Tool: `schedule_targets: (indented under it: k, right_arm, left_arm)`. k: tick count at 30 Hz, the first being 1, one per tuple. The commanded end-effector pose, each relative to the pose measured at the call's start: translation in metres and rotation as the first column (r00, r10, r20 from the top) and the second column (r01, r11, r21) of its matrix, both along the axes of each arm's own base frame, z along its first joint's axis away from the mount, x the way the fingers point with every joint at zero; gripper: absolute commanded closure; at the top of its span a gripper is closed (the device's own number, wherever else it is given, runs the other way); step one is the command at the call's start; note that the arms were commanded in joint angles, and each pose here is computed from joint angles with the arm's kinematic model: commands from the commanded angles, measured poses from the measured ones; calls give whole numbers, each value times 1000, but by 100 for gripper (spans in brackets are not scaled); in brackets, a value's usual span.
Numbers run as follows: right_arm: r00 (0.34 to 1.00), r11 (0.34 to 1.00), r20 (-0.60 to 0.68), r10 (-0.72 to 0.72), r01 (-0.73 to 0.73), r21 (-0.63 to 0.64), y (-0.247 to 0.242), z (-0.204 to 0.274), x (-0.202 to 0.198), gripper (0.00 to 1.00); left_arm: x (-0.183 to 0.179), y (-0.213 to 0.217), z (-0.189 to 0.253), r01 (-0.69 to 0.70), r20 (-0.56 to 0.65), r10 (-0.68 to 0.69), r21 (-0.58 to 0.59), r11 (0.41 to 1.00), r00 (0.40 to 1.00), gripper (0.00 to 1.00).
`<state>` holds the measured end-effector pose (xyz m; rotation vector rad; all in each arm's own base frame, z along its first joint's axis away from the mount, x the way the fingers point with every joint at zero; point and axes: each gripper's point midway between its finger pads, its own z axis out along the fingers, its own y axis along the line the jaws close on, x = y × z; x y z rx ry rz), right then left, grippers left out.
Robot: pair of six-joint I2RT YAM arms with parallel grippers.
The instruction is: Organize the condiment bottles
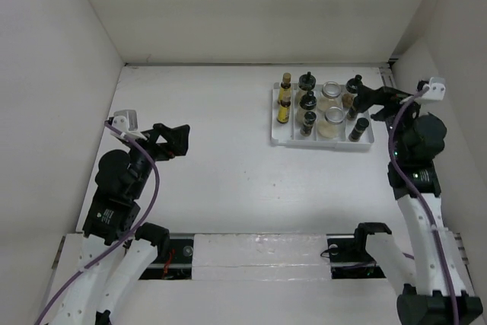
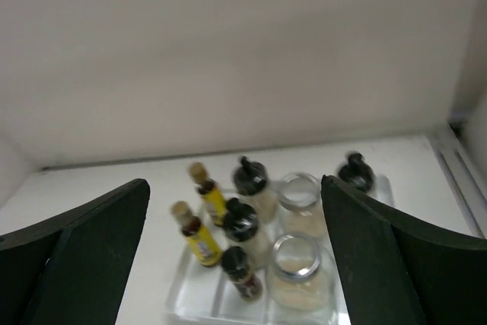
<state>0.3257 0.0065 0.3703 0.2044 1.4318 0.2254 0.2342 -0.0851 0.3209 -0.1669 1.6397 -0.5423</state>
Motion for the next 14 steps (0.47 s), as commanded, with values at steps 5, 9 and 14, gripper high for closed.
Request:
schedule_targets:
  k: [5,9,14]
  right_arm:
    - [886,922,275,373,-319,-221,69,97,-91,0]
    - [853,927,377,362,-286,-244,67,122,-140,0]
    - [884,939,342,320,-249,-237,59,119,-149,0]
  left_arm:
    - [-9,8,30,-24,115,28,-35,999,993,1]
    - [-15,11,40,-23,155,30,-50,998,987,1]
    - [-22,4,43,22,176,-11,-63,998,984,1]
